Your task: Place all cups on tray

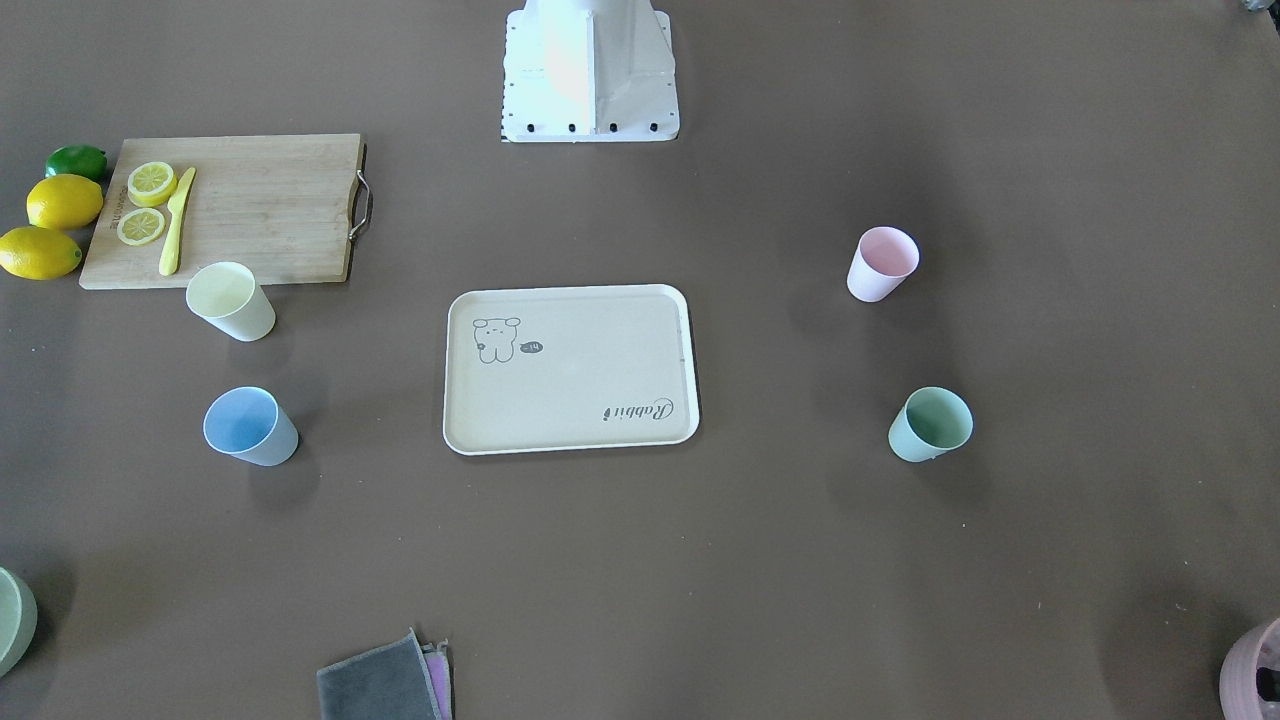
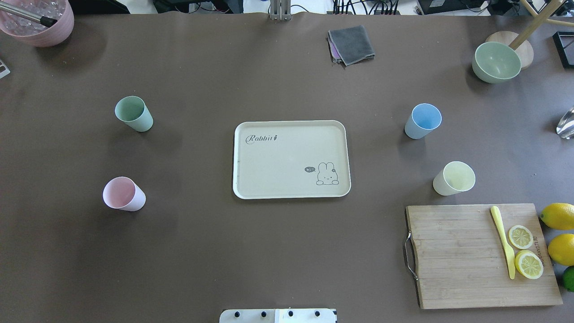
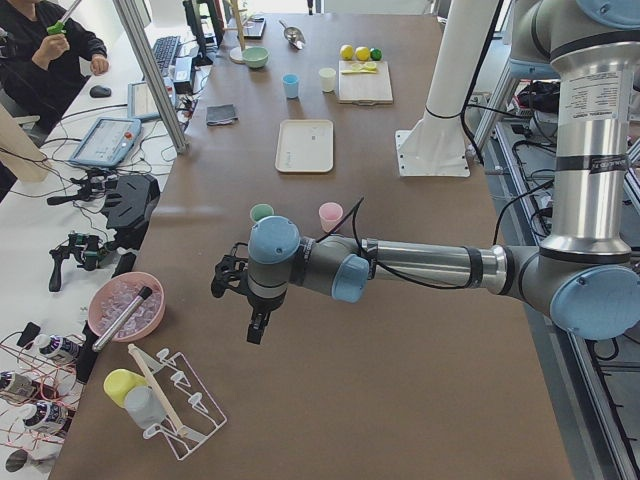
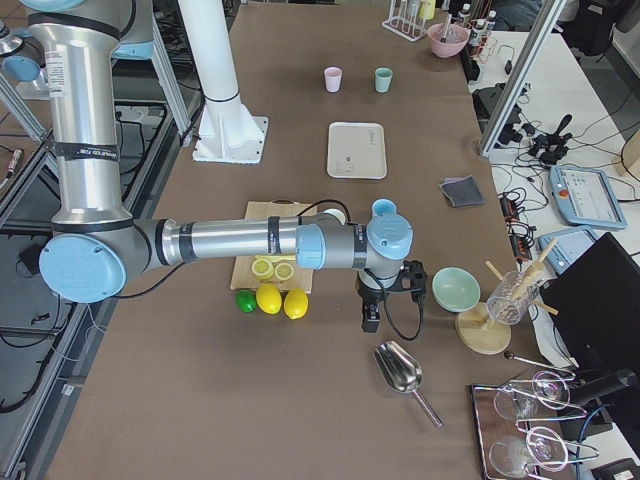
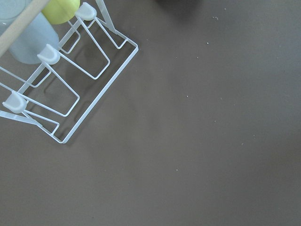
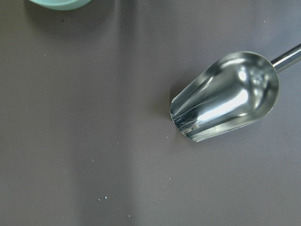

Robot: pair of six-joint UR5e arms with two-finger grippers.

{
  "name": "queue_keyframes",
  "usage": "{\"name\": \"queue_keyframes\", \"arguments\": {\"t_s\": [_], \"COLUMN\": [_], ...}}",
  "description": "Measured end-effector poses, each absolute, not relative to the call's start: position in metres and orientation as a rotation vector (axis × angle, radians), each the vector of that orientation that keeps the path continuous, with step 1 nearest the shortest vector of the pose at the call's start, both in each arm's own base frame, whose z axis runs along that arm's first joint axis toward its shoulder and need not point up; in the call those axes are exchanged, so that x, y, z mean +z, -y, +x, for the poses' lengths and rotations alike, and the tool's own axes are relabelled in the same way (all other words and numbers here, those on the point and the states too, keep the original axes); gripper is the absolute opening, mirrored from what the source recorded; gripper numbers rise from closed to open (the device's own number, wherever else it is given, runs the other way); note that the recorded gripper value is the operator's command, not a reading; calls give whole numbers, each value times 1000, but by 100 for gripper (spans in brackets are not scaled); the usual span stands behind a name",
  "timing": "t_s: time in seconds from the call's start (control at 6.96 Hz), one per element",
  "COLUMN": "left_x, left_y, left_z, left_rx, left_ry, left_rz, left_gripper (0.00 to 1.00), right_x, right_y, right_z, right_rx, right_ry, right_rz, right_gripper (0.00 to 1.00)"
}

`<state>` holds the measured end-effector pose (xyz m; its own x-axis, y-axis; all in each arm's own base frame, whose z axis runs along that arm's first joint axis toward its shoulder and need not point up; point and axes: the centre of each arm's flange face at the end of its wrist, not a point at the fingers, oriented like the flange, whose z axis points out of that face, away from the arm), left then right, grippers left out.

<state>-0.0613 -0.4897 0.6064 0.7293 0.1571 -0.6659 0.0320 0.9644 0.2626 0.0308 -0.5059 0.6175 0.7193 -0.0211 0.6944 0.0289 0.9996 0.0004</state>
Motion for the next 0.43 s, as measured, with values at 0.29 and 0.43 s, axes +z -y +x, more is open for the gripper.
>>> {"name": "queue_keyframes", "arguments": {"t_s": [0.29,0.43], "left_x": [607,607], "left_y": [489,489], "left_z": [-61,-61], "left_rx": [71,70], "left_ry": [-753,-753], "left_rz": [265,264], "left_gripper": [98,98], "right_x": [618,618], "right_y": [506,506], "right_z": [31,31], "right_rx": [-27,-27], "right_ry": [767,767], "right_rz": [-12,-12], "right_gripper": [100,100]}}
